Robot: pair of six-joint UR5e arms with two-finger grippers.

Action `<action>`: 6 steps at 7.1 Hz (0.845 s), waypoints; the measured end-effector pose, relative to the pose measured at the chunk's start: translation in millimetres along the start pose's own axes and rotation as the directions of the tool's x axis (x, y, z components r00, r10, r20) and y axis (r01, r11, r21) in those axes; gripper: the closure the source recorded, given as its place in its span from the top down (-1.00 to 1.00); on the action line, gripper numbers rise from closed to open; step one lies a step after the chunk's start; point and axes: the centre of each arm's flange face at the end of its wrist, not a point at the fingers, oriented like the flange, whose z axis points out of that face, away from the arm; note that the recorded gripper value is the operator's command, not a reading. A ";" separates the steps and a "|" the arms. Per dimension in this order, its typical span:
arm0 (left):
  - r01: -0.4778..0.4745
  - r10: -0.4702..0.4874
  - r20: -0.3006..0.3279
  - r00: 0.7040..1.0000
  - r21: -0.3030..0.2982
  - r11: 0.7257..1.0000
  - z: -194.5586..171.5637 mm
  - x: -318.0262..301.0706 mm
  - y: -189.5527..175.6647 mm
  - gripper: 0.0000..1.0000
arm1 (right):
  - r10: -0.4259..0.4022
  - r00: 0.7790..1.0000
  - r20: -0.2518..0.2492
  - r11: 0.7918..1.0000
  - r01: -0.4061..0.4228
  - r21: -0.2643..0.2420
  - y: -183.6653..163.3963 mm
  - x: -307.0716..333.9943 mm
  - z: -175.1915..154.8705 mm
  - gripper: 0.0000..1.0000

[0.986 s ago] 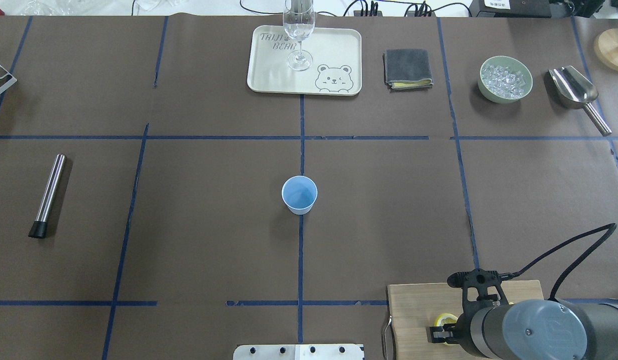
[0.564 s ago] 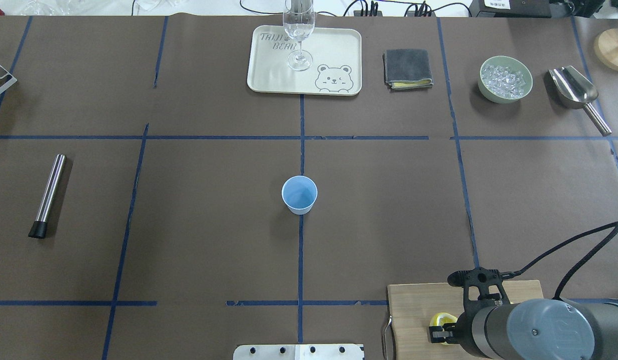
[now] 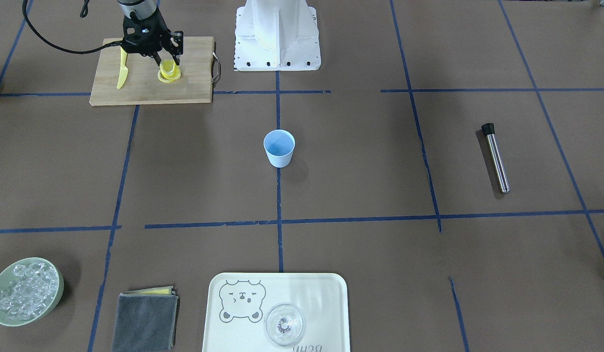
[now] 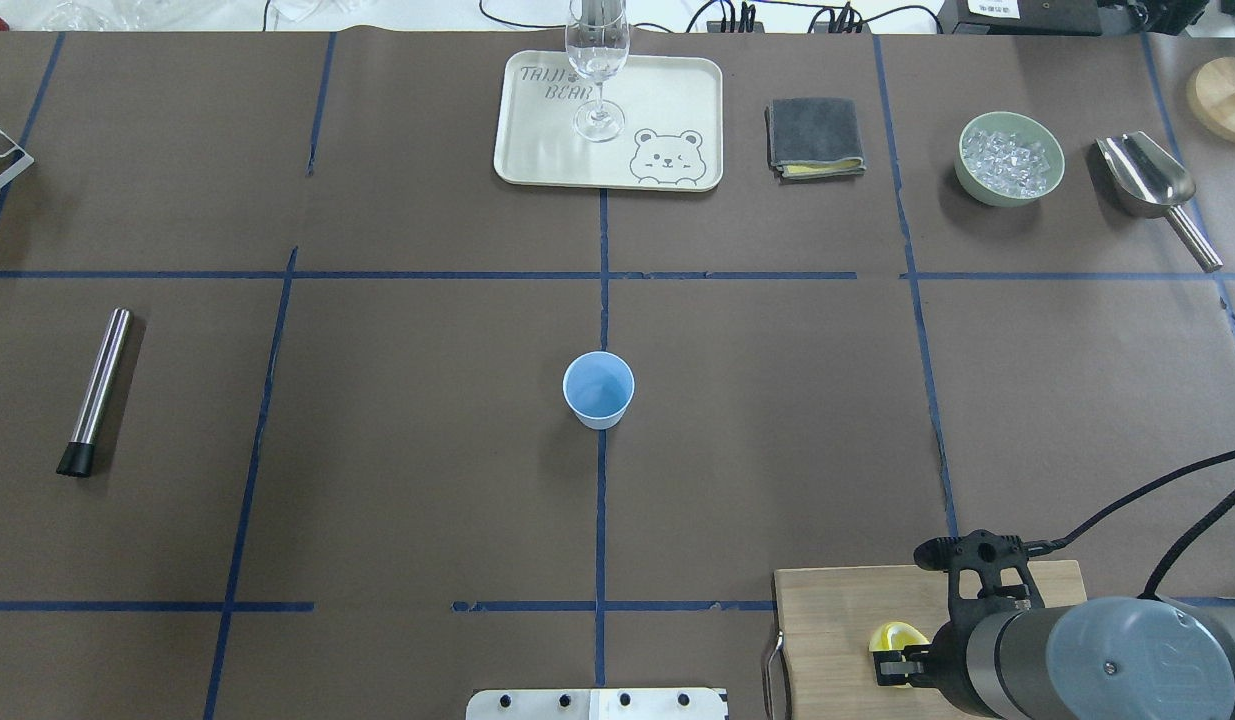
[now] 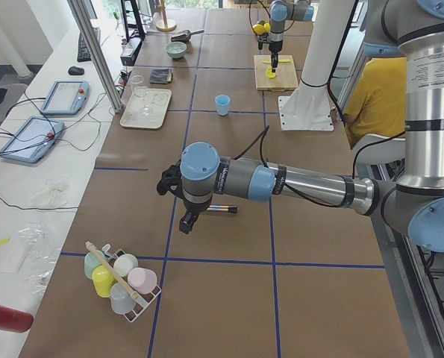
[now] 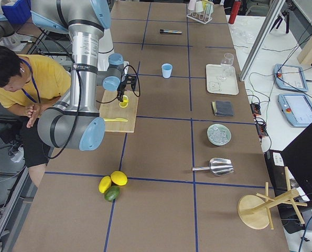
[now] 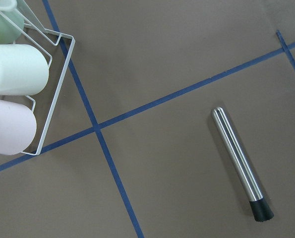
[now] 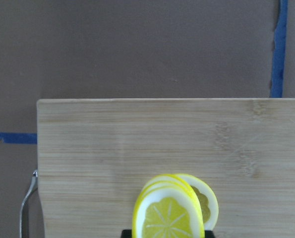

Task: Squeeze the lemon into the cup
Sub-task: 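Carry the lemon slice with the right gripper over the blue cup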

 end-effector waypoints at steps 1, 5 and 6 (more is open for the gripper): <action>-0.001 0.001 0.000 1.000 0.001 1.000 -0.2 0.3 -0.1 1.00 | 0.000 1.000 0.005 1.000 0.000 0.001 0.3 0.6 -4.9 0.06; -0.004 0.004 0.000 1.000 0.003 1.000 -1.3 1.5 -0.7 1.00 | 0.002 0.999 0.050 1.000 -0.003 0.011 -1.2 -3.8 -33.5 0.07; -0.004 0.004 0.000 1.000 0.003 1.000 -1.3 1.5 -0.7 1.00 | 0.006 0.998 0.063 1.000 -0.008 0.019 -4.1 -5.4 -40.3 0.08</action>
